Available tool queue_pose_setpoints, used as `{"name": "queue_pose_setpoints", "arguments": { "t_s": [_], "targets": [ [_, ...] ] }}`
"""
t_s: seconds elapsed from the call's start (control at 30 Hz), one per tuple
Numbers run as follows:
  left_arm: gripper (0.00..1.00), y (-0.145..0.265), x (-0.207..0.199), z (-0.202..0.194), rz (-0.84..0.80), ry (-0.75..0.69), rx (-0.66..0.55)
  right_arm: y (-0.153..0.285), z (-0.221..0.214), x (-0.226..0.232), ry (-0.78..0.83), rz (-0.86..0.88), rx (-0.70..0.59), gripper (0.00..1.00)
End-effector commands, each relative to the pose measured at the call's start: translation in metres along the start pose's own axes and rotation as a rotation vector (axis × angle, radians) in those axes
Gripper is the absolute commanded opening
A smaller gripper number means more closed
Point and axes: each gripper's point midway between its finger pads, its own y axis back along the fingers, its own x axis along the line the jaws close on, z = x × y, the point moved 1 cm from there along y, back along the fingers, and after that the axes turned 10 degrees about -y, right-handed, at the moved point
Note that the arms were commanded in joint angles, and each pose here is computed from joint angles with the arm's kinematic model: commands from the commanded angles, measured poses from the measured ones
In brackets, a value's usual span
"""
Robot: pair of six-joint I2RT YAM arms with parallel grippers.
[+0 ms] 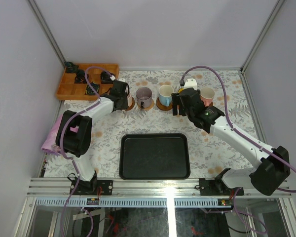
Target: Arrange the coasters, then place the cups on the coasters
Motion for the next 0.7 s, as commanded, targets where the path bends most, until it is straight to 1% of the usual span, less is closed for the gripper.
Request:
{"name": "queue_pose_setpoints", "arguments": {
  "t_s": [0.0,0.4,0.67],
  "targets": [
    [0.0,0.008,-0.011,0.042,-0.05,-0.02,-0.104,0.002,0.022,0.006,-0.048,0.023,-0.066,0.78],
    [0.0,0.005,-0.003,0.035,0.014,-0.017,-0.077,0.004,0.02,0.005,-0.047,0.027,-0.066,0.78],
    [0.0,0.001,-0.003,0.036,0.02,-0.015,-0.075,0.003,0.02,0.005,-0.038,0.027,-0.065,0.78]
  ]
}}
